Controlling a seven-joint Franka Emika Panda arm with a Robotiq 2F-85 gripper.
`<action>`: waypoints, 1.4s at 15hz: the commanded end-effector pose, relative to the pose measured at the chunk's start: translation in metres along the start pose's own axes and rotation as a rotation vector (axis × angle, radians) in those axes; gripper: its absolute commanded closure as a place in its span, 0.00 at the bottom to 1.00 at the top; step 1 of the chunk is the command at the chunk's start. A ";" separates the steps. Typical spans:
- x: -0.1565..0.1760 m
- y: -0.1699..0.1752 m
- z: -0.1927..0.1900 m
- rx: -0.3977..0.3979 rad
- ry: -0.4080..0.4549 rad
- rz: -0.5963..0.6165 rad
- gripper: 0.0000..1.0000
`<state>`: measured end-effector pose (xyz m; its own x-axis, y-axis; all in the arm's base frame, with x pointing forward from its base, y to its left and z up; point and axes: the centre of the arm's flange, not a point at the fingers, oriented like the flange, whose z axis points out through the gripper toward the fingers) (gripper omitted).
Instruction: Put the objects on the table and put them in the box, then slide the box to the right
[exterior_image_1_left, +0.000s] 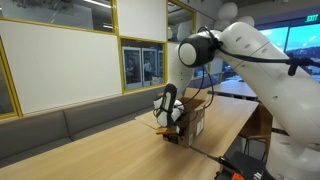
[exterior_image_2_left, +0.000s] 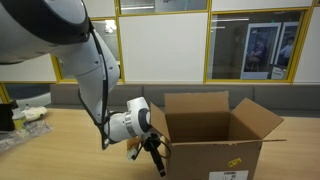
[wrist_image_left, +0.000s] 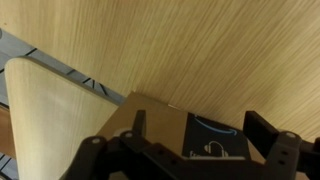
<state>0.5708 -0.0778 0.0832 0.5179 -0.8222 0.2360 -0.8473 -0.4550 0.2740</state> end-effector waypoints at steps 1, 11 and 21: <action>0.052 -0.002 0.014 -0.001 0.065 0.073 0.00; 0.152 0.034 0.019 -0.026 0.162 0.208 0.00; 0.195 0.066 -0.069 0.026 0.250 0.317 0.00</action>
<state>0.6214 -0.2583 0.1591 0.2780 -0.8224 0.4964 -0.9600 -0.2201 0.1730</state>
